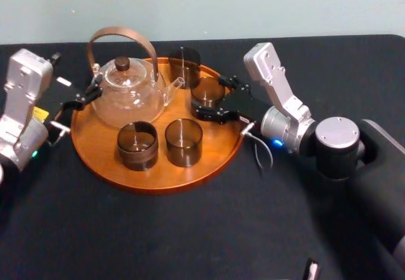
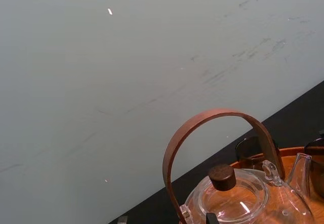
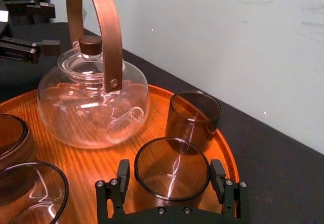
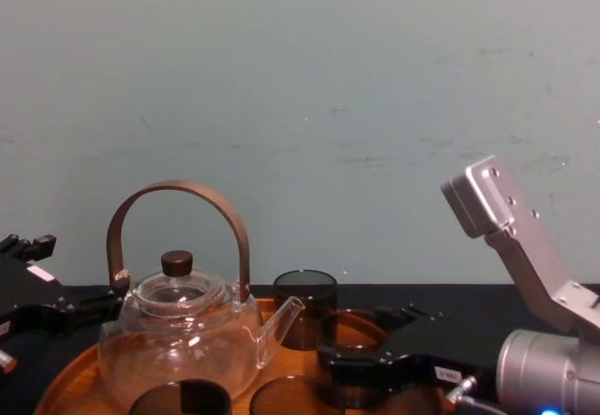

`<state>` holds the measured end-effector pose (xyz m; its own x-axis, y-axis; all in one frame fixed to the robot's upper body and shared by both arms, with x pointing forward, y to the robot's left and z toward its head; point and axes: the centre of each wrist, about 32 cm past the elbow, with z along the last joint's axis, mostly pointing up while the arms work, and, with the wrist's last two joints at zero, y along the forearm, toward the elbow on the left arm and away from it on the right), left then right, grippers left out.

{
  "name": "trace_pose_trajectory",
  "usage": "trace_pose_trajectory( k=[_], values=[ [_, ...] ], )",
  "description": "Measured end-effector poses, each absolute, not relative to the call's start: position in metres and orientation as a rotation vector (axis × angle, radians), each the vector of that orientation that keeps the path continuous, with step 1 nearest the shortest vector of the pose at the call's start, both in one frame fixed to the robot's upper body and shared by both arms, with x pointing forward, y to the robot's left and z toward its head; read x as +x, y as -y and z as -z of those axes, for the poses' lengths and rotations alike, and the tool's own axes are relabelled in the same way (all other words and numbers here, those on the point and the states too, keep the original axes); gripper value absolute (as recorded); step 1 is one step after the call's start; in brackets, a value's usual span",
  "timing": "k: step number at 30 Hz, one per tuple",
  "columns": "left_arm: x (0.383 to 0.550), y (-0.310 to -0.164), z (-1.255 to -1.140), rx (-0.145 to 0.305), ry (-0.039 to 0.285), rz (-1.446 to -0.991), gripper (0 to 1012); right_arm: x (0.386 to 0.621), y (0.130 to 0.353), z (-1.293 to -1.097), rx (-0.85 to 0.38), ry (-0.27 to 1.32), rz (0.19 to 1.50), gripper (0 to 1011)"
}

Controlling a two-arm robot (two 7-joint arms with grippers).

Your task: Pick up the glass from the table and place it on the tray.

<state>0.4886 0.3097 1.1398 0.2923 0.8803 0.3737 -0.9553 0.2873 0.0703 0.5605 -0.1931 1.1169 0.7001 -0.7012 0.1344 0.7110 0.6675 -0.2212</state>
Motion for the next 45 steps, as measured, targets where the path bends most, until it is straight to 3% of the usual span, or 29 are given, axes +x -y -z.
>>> trace_pose_trajectory(
  k=[25,45],
  values=[
    [0.489,-0.310,-1.140,0.304,0.285,-1.248,1001,0.523,0.222,-1.126,-0.282,0.043,0.855,1002],
    [0.489,-0.310,-1.140,0.305,0.285,-1.248,1001,0.494,0.282,-1.146,-0.219,0.086,1.075,1002]
  ],
)
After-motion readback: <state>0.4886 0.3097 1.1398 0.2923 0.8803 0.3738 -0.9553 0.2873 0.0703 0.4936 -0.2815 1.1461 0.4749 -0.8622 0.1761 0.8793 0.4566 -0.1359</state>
